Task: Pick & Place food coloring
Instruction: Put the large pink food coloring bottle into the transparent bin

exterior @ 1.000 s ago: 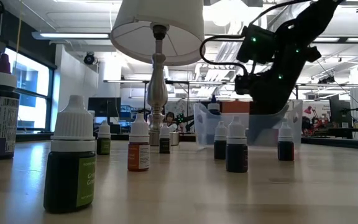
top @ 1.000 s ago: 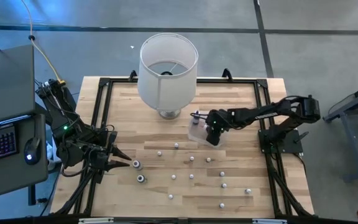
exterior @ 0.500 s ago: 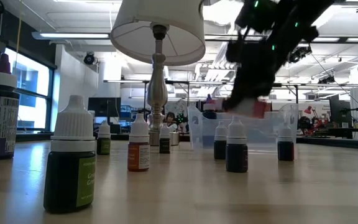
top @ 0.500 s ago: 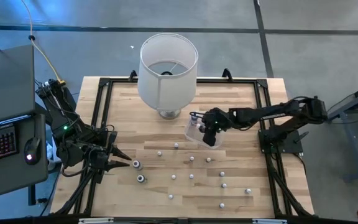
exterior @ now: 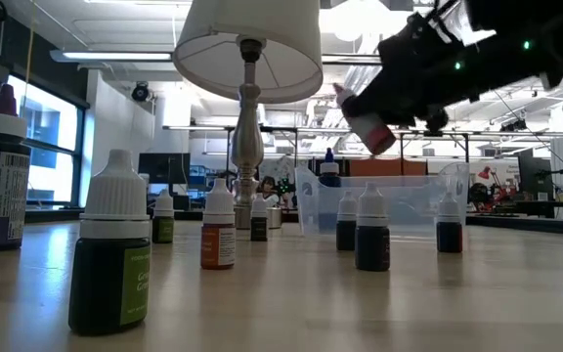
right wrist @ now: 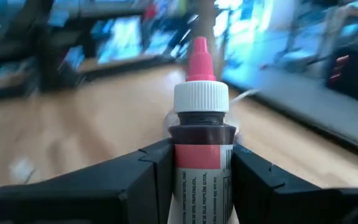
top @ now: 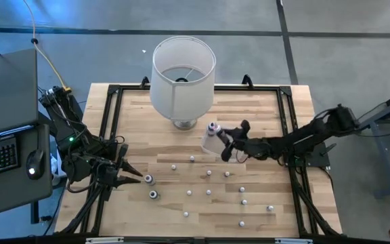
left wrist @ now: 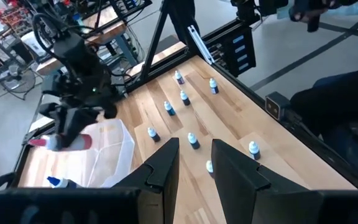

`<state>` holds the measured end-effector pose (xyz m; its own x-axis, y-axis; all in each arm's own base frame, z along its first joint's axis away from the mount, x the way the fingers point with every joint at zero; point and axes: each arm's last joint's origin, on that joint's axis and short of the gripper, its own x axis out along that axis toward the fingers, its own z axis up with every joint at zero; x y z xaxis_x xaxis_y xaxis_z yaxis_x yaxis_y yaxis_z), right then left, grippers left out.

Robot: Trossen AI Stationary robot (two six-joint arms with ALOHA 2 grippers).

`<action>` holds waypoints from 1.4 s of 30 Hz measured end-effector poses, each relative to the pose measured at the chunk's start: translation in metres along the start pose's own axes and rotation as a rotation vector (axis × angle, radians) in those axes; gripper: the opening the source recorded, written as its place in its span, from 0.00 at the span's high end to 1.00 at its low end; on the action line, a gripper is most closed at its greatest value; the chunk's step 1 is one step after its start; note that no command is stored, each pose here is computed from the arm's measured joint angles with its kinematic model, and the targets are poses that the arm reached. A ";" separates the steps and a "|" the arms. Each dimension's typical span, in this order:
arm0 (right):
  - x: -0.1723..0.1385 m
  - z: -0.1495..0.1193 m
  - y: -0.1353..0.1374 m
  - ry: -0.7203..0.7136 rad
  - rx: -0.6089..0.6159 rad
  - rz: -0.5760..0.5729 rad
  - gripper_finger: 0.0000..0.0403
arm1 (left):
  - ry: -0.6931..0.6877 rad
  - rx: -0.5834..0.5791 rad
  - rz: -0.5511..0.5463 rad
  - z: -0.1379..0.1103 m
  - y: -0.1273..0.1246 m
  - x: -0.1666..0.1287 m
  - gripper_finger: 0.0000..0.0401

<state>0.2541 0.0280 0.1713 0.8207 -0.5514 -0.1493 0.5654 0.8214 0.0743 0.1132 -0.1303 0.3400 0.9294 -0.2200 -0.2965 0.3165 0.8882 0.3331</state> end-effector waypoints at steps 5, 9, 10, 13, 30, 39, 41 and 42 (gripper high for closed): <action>0.015 -0.024 -0.008 0.029 0.014 -0.060 0.71 | -0.006 -0.005 0.000 0.001 0.000 0.000 0.77; 0.030 -0.036 -0.009 0.063 -0.011 -0.105 0.70 | -0.006 -0.008 0.000 0.001 0.000 0.000 0.77; 0.033 -0.037 -0.009 0.065 -0.019 -0.122 0.70 | -0.005 -0.013 0.000 0.001 0.000 0.000 0.77; 0.041 -0.039 -0.011 0.067 -0.025 -0.161 0.67 | -0.005 -0.038 -0.002 0.001 0.000 0.000 0.77; 0.050 -0.042 -0.020 0.125 -0.019 -0.135 0.57 | 0.000 -0.049 -0.023 0.000 -0.001 0.000 0.77; 0.046 -0.028 -0.017 0.087 -0.087 -0.116 0.57 | 0.000 -0.054 -0.022 0.000 -0.001 0.000 0.77; 0.042 -0.020 -0.015 0.063 -0.114 -0.104 0.57 | -0.001 -0.055 -0.022 0.000 -0.001 0.000 0.77; 0.039 -0.014 -0.015 0.046 -0.129 -0.104 0.57 | -0.001 -0.055 -0.022 0.000 -0.001 0.000 0.77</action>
<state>0.2770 -0.0036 0.1502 0.7517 -0.6300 -0.1951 0.6298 0.7735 -0.0708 0.1130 -0.1308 0.3398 0.9224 -0.2401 -0.3026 0.3260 0.9040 0.2765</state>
